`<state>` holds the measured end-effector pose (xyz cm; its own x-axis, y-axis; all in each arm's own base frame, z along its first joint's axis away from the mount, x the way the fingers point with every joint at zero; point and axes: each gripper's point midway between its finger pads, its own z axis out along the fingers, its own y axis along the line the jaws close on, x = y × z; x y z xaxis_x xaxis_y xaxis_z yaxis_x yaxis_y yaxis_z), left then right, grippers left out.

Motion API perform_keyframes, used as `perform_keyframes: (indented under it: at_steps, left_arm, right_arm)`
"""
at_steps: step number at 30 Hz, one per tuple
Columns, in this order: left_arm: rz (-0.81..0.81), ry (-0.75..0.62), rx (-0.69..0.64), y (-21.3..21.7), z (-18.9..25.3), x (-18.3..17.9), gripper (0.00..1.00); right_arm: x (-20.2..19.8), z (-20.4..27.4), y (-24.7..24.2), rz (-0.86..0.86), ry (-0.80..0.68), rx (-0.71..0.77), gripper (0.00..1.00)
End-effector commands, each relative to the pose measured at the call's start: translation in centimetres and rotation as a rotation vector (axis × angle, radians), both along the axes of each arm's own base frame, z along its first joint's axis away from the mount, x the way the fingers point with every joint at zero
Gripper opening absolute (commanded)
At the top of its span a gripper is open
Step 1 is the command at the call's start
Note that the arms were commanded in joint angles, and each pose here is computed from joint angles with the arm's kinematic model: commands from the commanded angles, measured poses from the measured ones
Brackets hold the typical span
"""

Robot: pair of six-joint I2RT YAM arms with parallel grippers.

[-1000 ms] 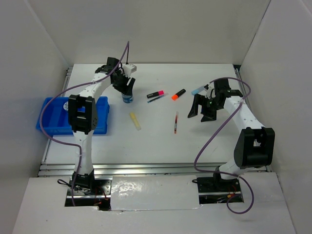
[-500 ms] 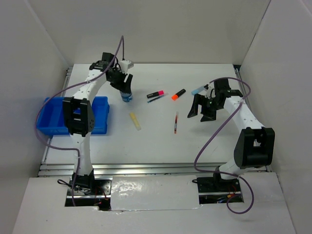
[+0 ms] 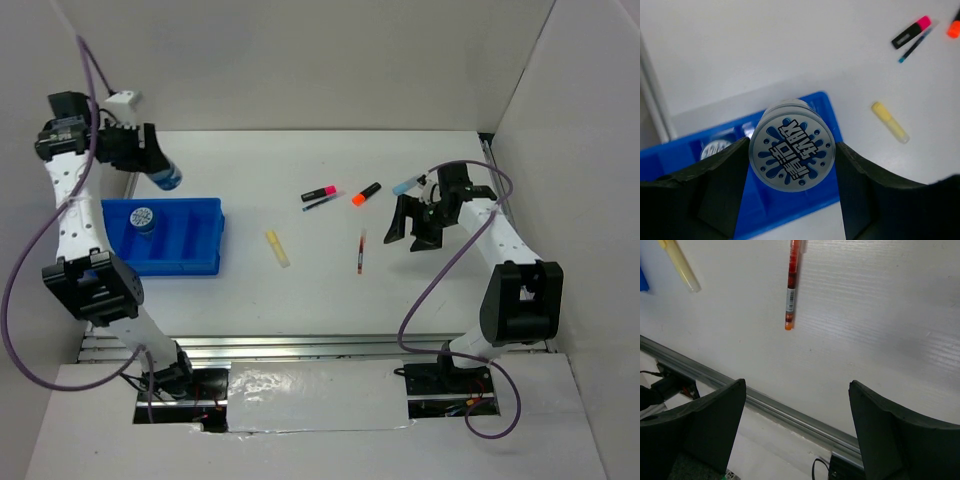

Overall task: Sort the stationery into containers
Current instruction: Place the stationery in the storage box.

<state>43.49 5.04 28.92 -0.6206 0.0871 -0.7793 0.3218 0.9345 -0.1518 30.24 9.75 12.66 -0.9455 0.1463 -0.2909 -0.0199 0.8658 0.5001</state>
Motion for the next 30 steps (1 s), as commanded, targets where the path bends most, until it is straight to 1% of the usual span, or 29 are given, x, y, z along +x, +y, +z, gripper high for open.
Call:
perform_keyframes:
  at_steps: [1, 2, 5, 10, 16, 23, 24, 30]
  left_arm:
    - [-0.027, 0.033, -0.01, 0.7, 0.9, -5.3, 0.0]
    - [0.013, 0.068, -0.024, 2.0, 0.1, -7.0, 0.0]
    - [0.066, 0.103, -0.029, 4.4, -1.4, -9.8, 0.0]
    - [0.142, 0.15, -0.042, 7.6, -3.6, -12.4, 0.0]
    - [0.171, 0.218, -0.054, 9.6, -6.3, -12.5, 0.0]
    - [0.24, 0.228, 0.0, 12.1, -8.6, -11.0, 0.0]
    - [0.251, 0.245, -0.011, 12.2, -9.5, -11.0, 0.0]
    - [0.305, 0.22, 0.026, 13.8, -10.9, -9.7, 0.0]
  right_arm:
    - [0.3, 0.4, 0.8, 0.03, -0.042, 0.013, 0.89]
    - [0.3, 0.3, 0.8, 0.031, -0.039, 0.013, 0.89]
    - [0.3, 0.1, 1.1, 0.04, -0.032, 0.016, 0.89]
    - [0.4, 0.0, 1.4, 0.05, -0.028, 0.016, 0.89]
    - [0.5, -0.1, 1.6, 0.057, -0.025, 0.02, 0.89]
    - [0.3, -0.6, 1.6, 0.057, -0.021, 0.018, 0.89]
    - [0.3, -0.7, 1.6, 0.057, -0.016, 0.018, 0.89]
    - [0.3, -1.0, 1.6, 0.058, -0.005, 0.015, 0.89]
